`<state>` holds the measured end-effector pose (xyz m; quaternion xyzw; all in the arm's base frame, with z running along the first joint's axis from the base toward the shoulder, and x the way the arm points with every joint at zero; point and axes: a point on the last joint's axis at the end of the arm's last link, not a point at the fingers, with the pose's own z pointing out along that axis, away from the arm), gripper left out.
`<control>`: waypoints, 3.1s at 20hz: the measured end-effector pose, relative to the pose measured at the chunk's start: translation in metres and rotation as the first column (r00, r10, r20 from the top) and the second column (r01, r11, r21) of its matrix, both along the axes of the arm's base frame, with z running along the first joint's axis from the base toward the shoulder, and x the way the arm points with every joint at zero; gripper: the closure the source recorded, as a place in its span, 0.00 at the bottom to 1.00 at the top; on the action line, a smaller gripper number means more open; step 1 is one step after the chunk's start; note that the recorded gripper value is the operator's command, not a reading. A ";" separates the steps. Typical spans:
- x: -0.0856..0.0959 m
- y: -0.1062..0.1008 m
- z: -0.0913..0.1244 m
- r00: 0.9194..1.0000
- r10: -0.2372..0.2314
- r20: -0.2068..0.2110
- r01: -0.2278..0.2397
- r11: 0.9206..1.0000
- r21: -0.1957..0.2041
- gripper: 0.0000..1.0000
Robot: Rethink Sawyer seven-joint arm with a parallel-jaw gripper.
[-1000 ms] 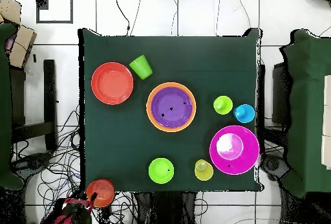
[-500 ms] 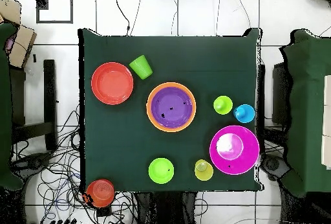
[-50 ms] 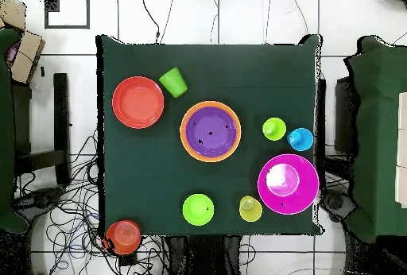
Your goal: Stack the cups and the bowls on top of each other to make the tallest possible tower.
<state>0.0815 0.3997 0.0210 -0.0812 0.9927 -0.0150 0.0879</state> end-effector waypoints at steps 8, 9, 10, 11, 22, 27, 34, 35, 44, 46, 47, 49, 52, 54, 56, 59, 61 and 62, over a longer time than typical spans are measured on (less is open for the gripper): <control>-0.003 -0.032 -0.058 0.999 -0.013 0.047 0.014 1.000 -0.020 0.00; -0.003 -0.036 -0.061 0.999 -0.015 0.049 0.016 1.000 -0.023 0.00; -0.002 -0.040 -0.065 0.999 -0.017 0.049 0.019 0.999 -0.029 0.00; -0.002 -0.043 -0.069 0.999 -0.020 0.048 0.022 0.999 -0.034 0.00; -0.008 -0.067 -0.097 0.996 -0.075 0.047 0.080 0.991 -0.108 0.00; -0.018 -0.069 -0.119 0.993 -0.095 0.075 0.105 0.984 -0.141 0.00; -0.015 -0.076 -0.141 0.990 -0.115 0.085 0.127 0.979 -0.158 0.00; -0.013 -0.077 -0.141 0.989 -0.121 0.083 0.133 0.979 -0.156 0.00; 0.079 -0.072 -0.106 0.960 -0.281 0.011 0.281 0.959 -0.037 0.00; 0.101 -0.072 -0.095 0.949 -0.315 -0.001 0.315 0.949 0.001 0.00; 0.115 -0.073 -0.088 0.943 -0.334 -0.009 0.334 0.942 0.025 0.00; 0.135 -0.076 -0.074 0.932 -0.361 -0.033 0.363 0.930 0.060 0.00; 0.163 -0.090 -0.049 0.911 -0.404 -0.080 0.411 0.905 0.113 0.00; 0.175 -0.096 -0.041 0.903 -0.420 -0.087 0.429 0.893 0.136 0.00; 0.193 -0.103 -0.031 0.890 -0.447 -0.091 0.456 0.874 0.166 0.00; 0.216 -0.109 -0.017 0.871 -0.482 -0.090 0.490 0.846 0.210 0.00; 0.222 -0.108 -0.012 0.867 -0.490 -0.088 0.497 0.839 0.224 0.00; 0.224 -0.108 -0.010 0.866 -0.492 -0.087 0.498 0.836 0.231 0.00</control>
